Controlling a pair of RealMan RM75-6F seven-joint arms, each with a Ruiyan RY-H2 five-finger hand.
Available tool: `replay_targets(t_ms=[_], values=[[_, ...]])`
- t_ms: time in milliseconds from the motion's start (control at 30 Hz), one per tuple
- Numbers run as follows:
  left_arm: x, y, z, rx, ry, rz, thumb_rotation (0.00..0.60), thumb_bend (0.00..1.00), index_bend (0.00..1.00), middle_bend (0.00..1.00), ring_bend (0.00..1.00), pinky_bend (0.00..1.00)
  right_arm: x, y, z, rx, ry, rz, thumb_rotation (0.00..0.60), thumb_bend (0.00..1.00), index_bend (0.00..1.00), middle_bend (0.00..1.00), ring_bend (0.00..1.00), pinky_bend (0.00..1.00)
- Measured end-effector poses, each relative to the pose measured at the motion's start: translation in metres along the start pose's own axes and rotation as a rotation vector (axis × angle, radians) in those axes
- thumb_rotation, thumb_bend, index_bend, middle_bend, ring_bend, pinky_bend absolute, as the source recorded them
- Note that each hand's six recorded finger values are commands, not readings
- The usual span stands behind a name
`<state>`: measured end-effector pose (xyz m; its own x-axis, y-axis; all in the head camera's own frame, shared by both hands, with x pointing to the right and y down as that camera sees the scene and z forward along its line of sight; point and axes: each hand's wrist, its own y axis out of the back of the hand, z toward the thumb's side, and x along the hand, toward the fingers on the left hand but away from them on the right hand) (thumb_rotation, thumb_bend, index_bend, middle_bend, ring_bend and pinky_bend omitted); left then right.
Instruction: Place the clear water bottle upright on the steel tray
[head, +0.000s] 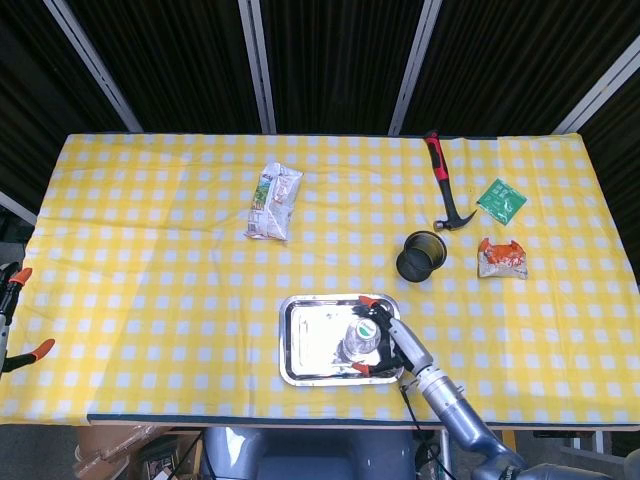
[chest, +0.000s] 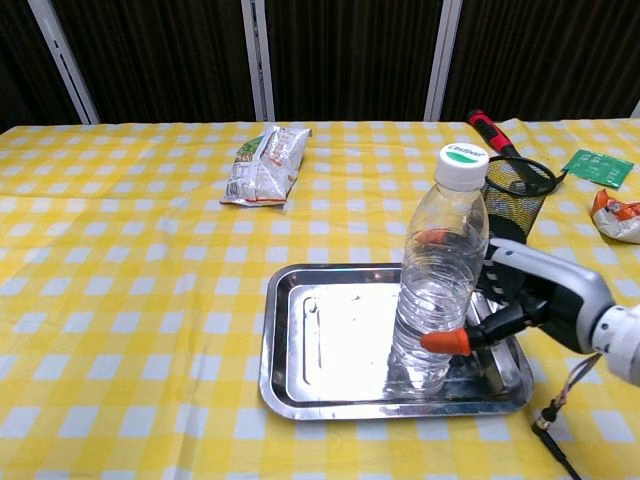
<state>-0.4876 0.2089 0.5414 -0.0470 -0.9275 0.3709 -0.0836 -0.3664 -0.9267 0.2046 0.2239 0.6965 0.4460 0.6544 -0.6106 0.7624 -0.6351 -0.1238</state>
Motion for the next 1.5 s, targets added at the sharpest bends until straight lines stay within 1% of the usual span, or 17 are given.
replay_targets(t_ms=[100, 233, 300, 400, 500, 567, 633, 700, 800, 867, 900, 933, 1033, 1133, 1233, 1300, 1500], values=[[0.000, -0.001, 0.001, 0.002, -0.003, -0.003, 0.600, 0.19, 0.05, 0.00, 0.00, 0.00, 0.012, 0.031, -0.003, 0.020, -0.011, -0.056, 0.600, 0.14, 0.01, 0.06, 0.00, 0.00], [-0.001, -0.001, 0.002, 0.005, -0.005, -0.002, 0.600, 0.19, 0.05, 0.00, 0.00, 0.00, 0.037, 0.082, -0.007, 0.044, -0.034, -0.138, 0.600, 0.14, 0.01, 0.06, 0.00, 0.00], [-0.001, -0.002, 0.003, 0.005, -0.004, -0.002, 0.600, 0.19, 0.05, 0.00, 0.00, 0.00, 0.051, 0.102, -0.009, 0.063, -0.053, -0.154, 0.600, 0.14, 0.02, 0.06, 0.00, 0.00], [0.000, -0.002, 0.003, 0.007, -0.001, -0.003, 0.600, 0.19, 0.05, 0.00, 0.00, 0.00, 0.080, 0.132, -0.014, 0.105, -0.101, -0.154, 0.600, 0.14, 0.02, 0.06, 0.00, 0.00], [0.000, -0.004, 0.002, 0.011, 0.003, -0.008, 0.600, 0.19, 0.05, 0.00, 0.00, 0.00, 0.114, 0.161, -0.020, 0.174, -0.159, -0.154, 0.600, 0.14, 0.03, 0.06, 0.00, 0.00], [0.001, -0.005, 0.002, 0.008, 0.007, -0.012, 0.600, 0.19, 0.05, 0.00, 0.00, 0.00, 0.136, 0.181, -0.022, 0.238, -0.189, -0.178, 0.600, 0.14, 0.03, 0.06, 0.00, 0.00], [0.002, -0.006, 0.000, 0.005, 0.015, -0.016, 0.600, 0.19, 0.05, 0.00, 0.00, 0.00, 0.145, 0.191, -0.022, 0.300, -0.196, -0.209, 0.600, 0.14, 0.03, 0.06, 0.00, 0.00], [0.004, -0.006, -0.001, 0.004, 0.022, -0.018, 0.600, 0.19, 0.05, 0.00, 0.00, 0.00, 0.149, 0.196, -0.022, 0.367, -0.195, -0.243, 0.600, 0.14, 0.04, 0.06, 0.00, 0.00], [0.005, -0.007, -0.003, 0.002, 0.028, -0.020, 0.600, 0.19, 0.05, 0.00, 0.00, 0.00, 0.154, 0.200, -0.023, 0.524, -0.193, -0.304, 0.600, 0.14, 0.05, 0.06, 0.00, 0.00], [0.006, -0.008, -0.005, 0.000, 0.032, -0.024, 0.600, 0.19, 0.05, 0.00, 0.00, 0.00, 0.158, 0.203, -0.023, 0.674, -0.196, -0.362, 0.600, 0.14, 0.05, 0.06, 0.00, 0.00], [0.006, -0.008, -0.005, -0.003, 0.034, -0.027, 0.600, 0.19, 0.05, 0.00, 0.00, 0.00, 0.159, 0.203, -0.023, 0.711, -0.197, -0.379, 0.600, 0.14, 0.05, 0.06, 0.00, 0.00], [0.007, -0.008, -0.006, -0.005, 0.035, -0.027, 0.600, 0.19, 0.05, 0.00, 0.00, 0.00, 0.161, 0.204, -0.023, 0.781, -0.203, -0.412, 0.600, 0.14, 0.05, 0.06, 0.00, 0.00], [0.007, -0.007, -0.007, -0.007, 0.034, -0.026, 0.600, 0.19, 0.05, 0.00, 0.00, 0.00, 0.167, 0.204, -0.026, 0.938, -0.231, -0.484, 0.600, 0.14, 0.06, 0.04, 0.00, 0.00], [0.007, -0.006, -0.007, -0.009, 0.033, -0.024, 0.600, 0.19, 0.05, 0.00, 0.00, 0.00, 0.174, 0.204, -0.031, 1.061, -0.271, -0.530, 0.600, 0.14, 0.06, 0.04, 0.00, 0.00], [0.007, -0.005, -0.008, -0.010, 0.033, -0.019, 0.600, 0.19, 0.05, 0.00, 0.00, 0.00, 0.180, 0.202, -0.035, 1.122, -0.308, -0.551, 0.600, 0.14, 0.07, 0.04, 0.00, 0.00], [0.007, -0.004, -0.008, -0.011, 0.035, -0.018, 0.600, 0.19, 0.05, 0.00, 0.00, 0.00, 0.184, 0.201, -0.035, 1.139, -0.322, -0.558, 0.600, 0.14, 0.08, 0.04, 0.00, 0.00], [0.007, -0.003, -0.010, -0.012, 0.034, -0.016, 0.600, 0.19, 0.05, 0.00, 0.00, 0.00, 0.187, 0.199, -0.033, 1.136, -0.334, -0.554, 0.600, 0.14, 0.12, 0.04, 0.00, 0.00]])
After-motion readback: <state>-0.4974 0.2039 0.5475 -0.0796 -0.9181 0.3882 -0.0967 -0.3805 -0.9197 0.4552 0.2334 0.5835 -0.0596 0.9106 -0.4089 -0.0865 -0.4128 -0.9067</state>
